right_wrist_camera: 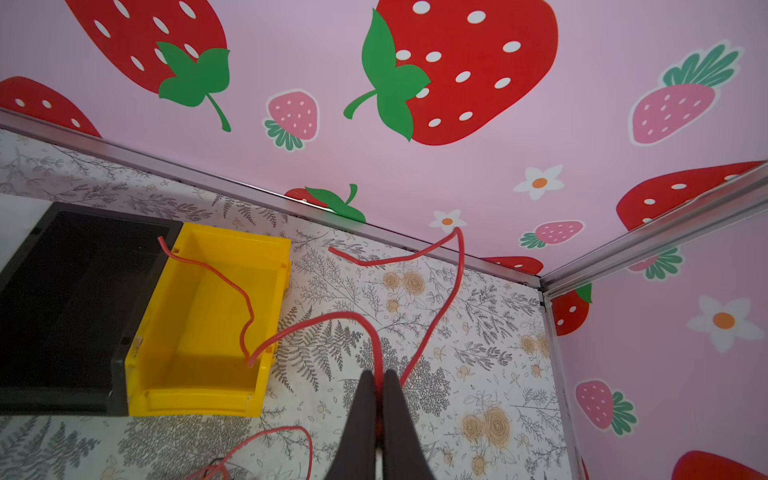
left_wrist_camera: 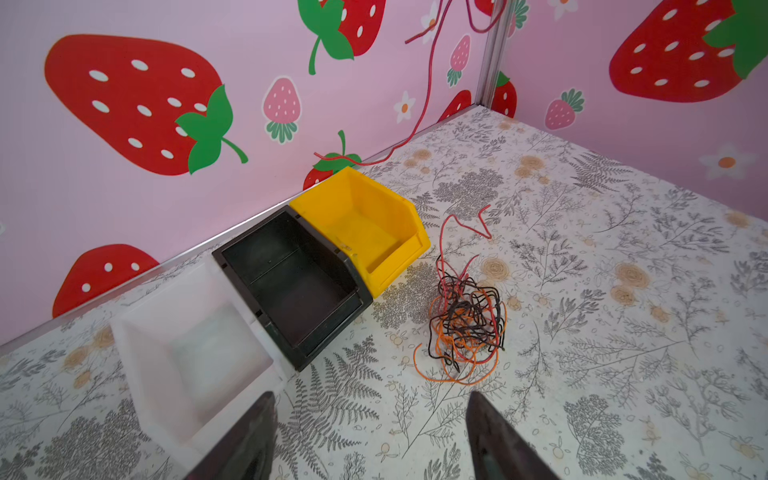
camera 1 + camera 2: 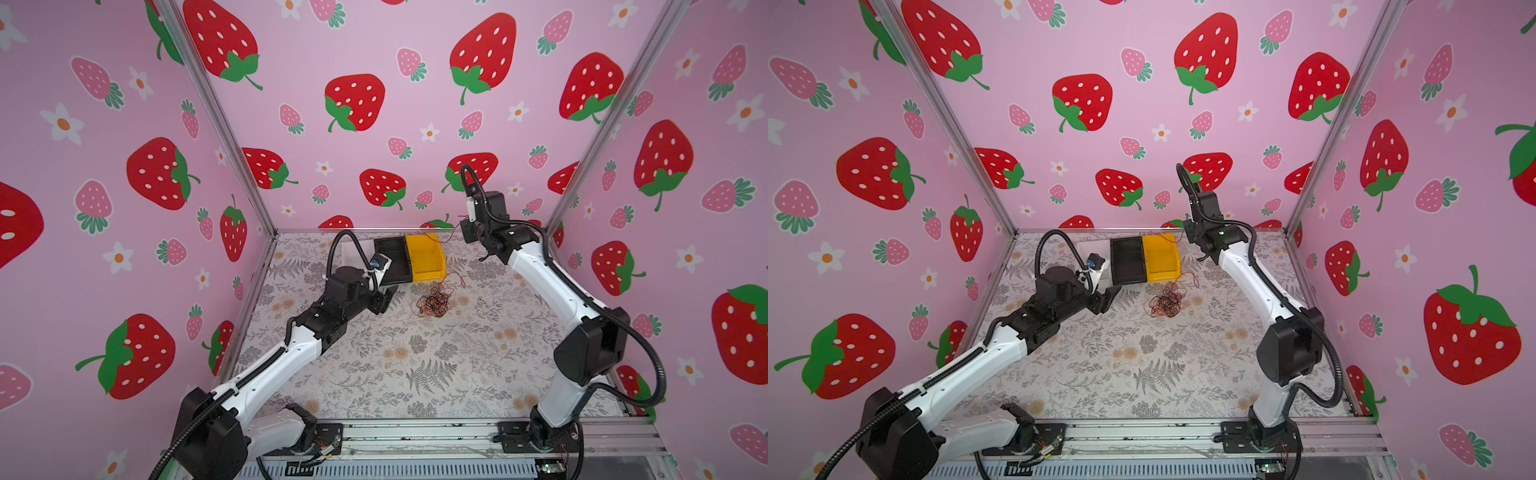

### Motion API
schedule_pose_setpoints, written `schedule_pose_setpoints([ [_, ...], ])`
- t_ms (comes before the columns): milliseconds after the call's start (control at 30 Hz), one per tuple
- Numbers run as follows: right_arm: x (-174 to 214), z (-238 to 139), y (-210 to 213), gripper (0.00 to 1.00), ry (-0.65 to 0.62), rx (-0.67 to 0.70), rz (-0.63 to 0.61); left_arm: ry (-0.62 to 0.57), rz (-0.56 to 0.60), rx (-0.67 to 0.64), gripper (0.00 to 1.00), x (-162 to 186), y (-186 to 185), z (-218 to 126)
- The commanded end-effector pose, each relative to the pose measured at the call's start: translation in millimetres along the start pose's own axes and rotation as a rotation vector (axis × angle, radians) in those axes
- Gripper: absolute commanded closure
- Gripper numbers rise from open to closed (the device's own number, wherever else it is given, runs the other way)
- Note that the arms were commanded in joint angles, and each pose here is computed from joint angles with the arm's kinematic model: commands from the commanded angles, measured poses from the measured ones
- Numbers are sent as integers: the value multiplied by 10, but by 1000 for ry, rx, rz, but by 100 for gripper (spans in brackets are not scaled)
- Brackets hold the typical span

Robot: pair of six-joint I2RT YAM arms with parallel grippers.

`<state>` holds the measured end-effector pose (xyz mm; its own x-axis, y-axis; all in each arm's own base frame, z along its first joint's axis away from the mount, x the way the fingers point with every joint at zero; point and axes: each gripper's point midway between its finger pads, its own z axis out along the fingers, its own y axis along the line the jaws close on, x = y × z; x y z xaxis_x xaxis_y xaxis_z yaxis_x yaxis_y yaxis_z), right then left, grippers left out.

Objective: Untangle the cables
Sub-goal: 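Carry the red wire over the yellow bin with the right gripper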

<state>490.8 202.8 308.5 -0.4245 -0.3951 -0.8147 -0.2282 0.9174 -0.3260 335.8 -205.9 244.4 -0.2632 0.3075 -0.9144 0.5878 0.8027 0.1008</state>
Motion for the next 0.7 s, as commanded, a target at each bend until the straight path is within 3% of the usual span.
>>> schedule_pose_setpoints([
  [0, 8, 94, -25, 100, 39, 100, -76, 16, -2, -38, 27, 73, 92, -110],
  [133, 20, 249, 77, 100, 73, 153, -134, 18, -15, -62, 27, 112, 182, -160],
  [400, -133, 401, 517, 100, 49, 127, -232, 31, -28, -58, 27, 163, 233, -128],
  [667, -19, 649, 807, 100, 109, 99, -315, 41, -24, -71, 27, 215, 286, -141],
])
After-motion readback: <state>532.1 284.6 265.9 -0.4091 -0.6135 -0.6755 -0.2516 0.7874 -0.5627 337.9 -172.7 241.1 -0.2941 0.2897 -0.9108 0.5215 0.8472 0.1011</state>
